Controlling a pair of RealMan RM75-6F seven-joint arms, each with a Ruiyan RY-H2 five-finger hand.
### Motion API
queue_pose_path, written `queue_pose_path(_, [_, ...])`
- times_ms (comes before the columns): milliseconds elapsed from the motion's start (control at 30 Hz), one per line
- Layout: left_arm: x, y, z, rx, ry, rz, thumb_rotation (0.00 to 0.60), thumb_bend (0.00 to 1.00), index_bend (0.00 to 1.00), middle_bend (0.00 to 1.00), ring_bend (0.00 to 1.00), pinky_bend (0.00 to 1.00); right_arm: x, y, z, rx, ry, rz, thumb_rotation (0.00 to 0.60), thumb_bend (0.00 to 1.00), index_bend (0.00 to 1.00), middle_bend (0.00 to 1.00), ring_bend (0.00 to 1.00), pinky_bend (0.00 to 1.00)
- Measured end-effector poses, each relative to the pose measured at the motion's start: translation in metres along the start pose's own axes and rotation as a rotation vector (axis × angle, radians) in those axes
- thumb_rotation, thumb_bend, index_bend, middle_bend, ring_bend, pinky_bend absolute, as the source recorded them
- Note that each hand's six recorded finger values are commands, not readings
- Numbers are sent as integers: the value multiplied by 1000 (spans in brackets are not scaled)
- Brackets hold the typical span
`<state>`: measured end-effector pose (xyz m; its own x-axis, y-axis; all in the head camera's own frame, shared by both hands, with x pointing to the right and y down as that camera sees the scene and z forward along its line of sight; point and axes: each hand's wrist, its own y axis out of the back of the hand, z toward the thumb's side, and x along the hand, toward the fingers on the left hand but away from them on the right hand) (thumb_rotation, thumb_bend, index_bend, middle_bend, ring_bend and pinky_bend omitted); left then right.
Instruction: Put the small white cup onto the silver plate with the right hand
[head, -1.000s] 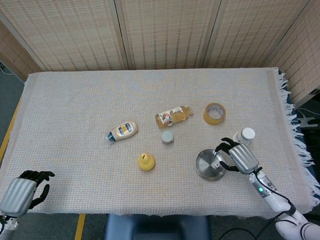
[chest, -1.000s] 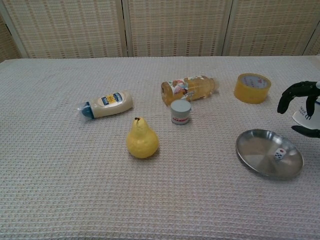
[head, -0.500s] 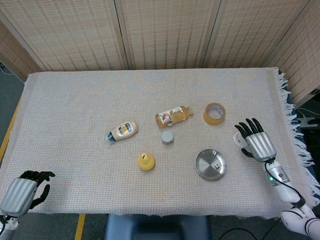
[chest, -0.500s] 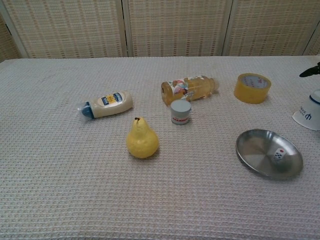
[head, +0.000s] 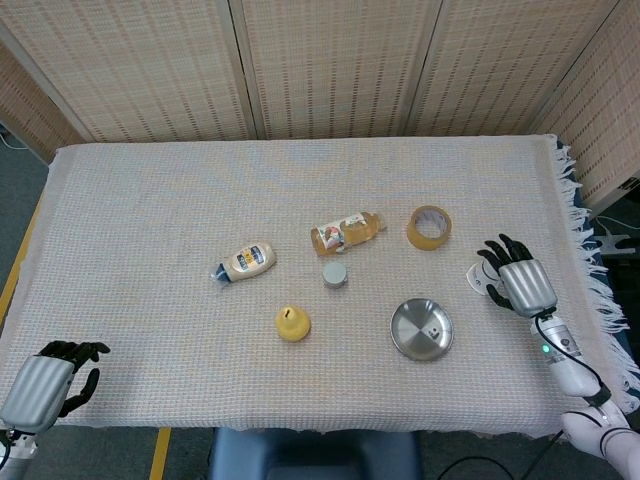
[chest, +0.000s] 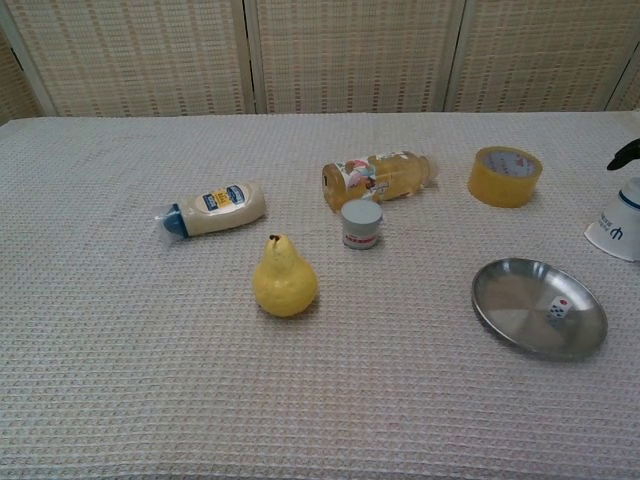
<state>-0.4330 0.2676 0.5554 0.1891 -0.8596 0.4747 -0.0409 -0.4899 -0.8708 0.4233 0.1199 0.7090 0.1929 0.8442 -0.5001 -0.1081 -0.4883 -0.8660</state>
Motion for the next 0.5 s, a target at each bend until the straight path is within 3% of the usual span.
queue_pose_path(167, [0,0,0,0,0,1,600,514,375,467,422,381,-4,-6,-4,-12,-21,8,600,306,213,116,0,154])
queue_pose_path(500, [0,0,0,-1,3,-2,600,514,375,469,423,381,-11,-17,-3,-24,-39,16,600,306,270,183,43,296])
